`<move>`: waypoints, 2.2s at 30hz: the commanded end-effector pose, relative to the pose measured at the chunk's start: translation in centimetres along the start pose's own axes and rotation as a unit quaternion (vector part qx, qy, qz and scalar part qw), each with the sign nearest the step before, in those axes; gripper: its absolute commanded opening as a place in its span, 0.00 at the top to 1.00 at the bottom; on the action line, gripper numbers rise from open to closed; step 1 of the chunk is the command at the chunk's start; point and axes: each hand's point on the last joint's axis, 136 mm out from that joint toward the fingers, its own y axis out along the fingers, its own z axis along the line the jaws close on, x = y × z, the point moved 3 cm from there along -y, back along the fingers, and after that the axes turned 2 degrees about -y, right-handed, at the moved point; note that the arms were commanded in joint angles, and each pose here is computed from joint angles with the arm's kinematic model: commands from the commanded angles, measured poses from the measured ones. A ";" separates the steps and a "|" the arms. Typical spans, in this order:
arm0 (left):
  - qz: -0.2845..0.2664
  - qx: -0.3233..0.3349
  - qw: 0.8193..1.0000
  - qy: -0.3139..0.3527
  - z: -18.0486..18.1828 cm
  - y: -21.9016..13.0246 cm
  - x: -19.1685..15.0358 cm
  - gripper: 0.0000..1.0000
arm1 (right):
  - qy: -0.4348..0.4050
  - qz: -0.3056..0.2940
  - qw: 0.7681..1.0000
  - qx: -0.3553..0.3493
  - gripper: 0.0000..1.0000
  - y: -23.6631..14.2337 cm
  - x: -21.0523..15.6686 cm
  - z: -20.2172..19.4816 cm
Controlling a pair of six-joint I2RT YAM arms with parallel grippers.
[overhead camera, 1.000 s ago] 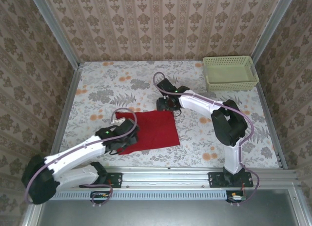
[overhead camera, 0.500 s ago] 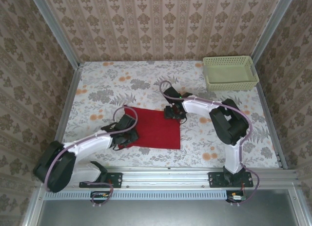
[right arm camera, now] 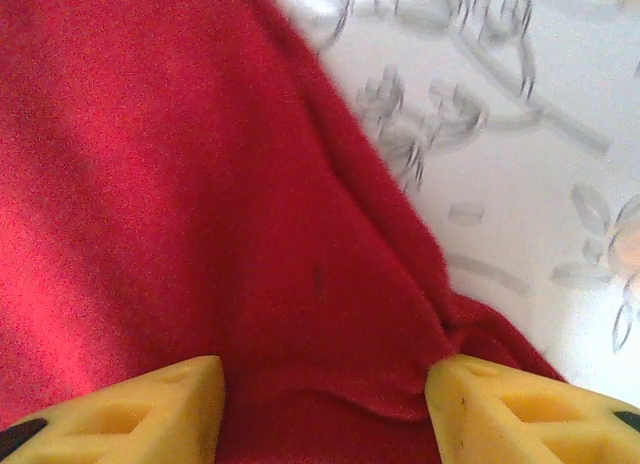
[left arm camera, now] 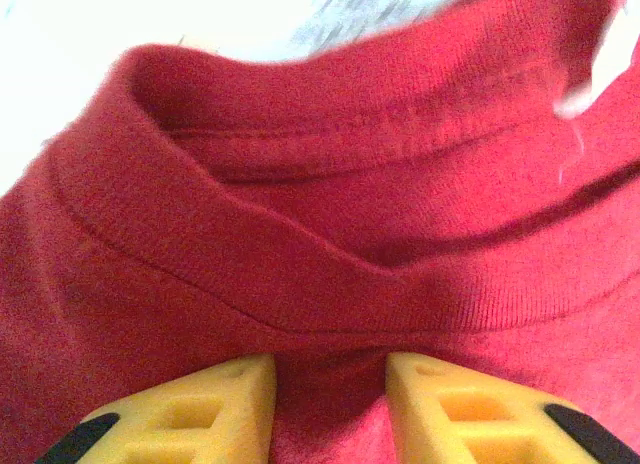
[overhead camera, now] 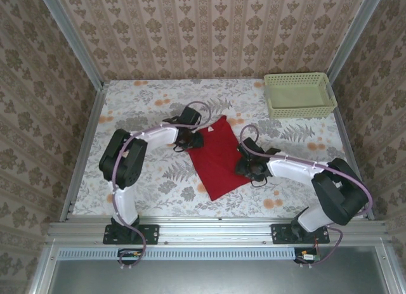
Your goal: Fold the inside-out t-shirt
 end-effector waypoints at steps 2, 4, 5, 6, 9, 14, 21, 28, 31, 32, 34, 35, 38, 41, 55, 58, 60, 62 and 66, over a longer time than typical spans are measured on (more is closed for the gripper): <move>0.017 0.003 0.998 0.057 -0.9 -2.6 0.4 0.54 | -0.009 0.017 1.000 -0.005 0.38 -2.0 -0.6 1.2; -0.012 0.017 0.999 0.046 -0.4 -5.8 0.2 0.46 | -0.040 -0.016 0.999 -0.023 0.37 -3.8 1.5 1.4; -0.024 0.022 0.999 0.034 0.1 -7.1 -0.2 0.44 | -0.053 -0.029 0.998 -0.028 0.37 -4.2 2.4 1.4; -0.035 0.021 0.999 0.022 0.5 -8.2 -0.8 0.42 | -0.067 -0.039 0.997 -0.030 0.36 -4.5 3.5 1.7; -0.048 0.005 0.999 -0.018 1.4 -9.6 -2.7 0.40 | -0.109 -0.040 0.993 -0.028 0.37 -4.0 5.8 3.2; -0.025 -0.030 0.996 -0.076 1.6 -6.4 -4.3 0.46 | -0.137 -0.012 0.989 -0.049 0.37 -1.0 7.2 4.8; -0.012 -0.062 0.994 -0.088 1.3 -1.7 -2.4 0.55 | -0.115 0.026 0.991 -0.057 0.39 1.4 4.0 2.9; -0.015 -0.093 0.994 -0.051 0.4 -1.3 0.1 0.73 | -0.114 0.067 0.991 -0.001 0.40 1.4 -1.7 5.4; -0.019 -0.035 0.998 -0.046 2.1 -3.4 0.6 0.58 | -0.106 0.027 0.994 -0.009 0.38 -0.5 0.7 4.5; -0.019 -0.025 0.999 -0.045 2.5 -3.9 0.7 0.56 | -0.104 0.014 0.995 -0.005 0.37 -1.0 1.8 4.3; -0.023 -0.015 0.999 -0.044 3.0 -5.1 1.0 0.50 | -0.096 0.005 0.995 -0.009 0.35 -1.9 4.2 3.2; -0.026 -0.015 0.999 -0.043 3.0 -5.4 1.2 0.47 | -0.092 0.001 0.996 -0.007 0.33 -2.2 5.2 3.0; -0.032 -0.019 0.999 -0.038 2.6 -5.8 2.0 0.41 | -0.088 -0.007 0.996 0.008 0.30 -2.5 8.0 3.1; -0.023 -0.027 0.999 -0.040 2.1 -4.7 2.6 0.40 | -0.075 -0.008 0.997 0.018 0.30 -1.9 10.1 3.2; 0.026 -0.044 0.998 -0.034 0.0 1.6 3.7 0.43 | -0.087 0.032 0.996 0.014 0.29 4.1 13.0 5.0; 0.033 -0.063 0.997 -0.027 -1.2 2.4 3.6 0.46 | -0.088 0.047 0.995 0.022 0.31 5.3 12.9 5.6; 0.038 -0.070 0.996 -0.025 -1.8 3.0 3.4 0.50 | -0.088 0.056 0.994 0.027 0.34 6.0 12.8 6.1; 0.045 -0.078 0.996 -0.025 -2.2 3.5 3.1 0.54 | -0.092 0.063 0.993 0.029 0.39 6.7 12.7 6.6; 0.053 -0.078 0.995 -0.030 -2.1 4.2 2.4 0.59 | -0.098 0.076 0.992 0.017 0.47 7.7 11.9 7.0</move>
